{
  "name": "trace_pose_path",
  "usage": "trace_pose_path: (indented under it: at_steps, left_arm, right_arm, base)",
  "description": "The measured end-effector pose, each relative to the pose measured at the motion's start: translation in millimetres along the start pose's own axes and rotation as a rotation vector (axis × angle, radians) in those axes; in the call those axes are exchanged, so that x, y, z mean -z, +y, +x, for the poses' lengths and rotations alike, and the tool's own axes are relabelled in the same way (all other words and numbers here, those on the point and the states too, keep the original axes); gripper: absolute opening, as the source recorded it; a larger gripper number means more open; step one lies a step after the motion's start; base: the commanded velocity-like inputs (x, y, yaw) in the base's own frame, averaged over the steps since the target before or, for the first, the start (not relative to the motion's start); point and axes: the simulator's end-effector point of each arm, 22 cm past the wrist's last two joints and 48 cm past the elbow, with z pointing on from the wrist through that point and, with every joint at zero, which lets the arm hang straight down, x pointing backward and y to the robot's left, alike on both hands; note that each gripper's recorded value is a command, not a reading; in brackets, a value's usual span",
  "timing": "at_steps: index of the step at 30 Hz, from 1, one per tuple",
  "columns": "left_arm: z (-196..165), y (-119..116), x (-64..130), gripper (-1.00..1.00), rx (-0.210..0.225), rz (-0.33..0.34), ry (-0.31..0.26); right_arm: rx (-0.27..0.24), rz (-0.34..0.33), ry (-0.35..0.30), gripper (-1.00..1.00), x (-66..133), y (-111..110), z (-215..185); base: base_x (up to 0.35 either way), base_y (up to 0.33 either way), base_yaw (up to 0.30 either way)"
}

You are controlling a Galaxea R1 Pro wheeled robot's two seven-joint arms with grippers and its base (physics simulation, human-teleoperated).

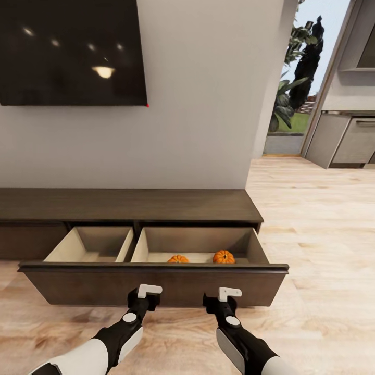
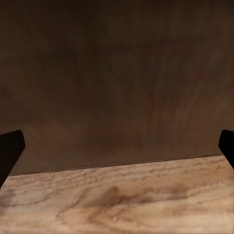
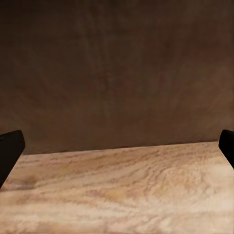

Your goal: Place each of the two pumpkins and all three candles from the living room inside a cabinet in the living room (use any cabinet), then make sure every cabinet is closed, and position the cauldron so it is next to a table in the living room.

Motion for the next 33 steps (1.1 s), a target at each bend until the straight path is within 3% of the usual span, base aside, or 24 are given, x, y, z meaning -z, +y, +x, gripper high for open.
trace_pose_path:
  at_steps: [33]
  left_arm:
    - [1.2, -0.7, 0.4, 1.0, 0.002, 0.001, 0.002]
  right_arm:
    - [-0.003, 0.002, 0.002, 1.0, -0.2, -1.2, 0.7]
  base:
    - [0.094, 0.0, 0.0]
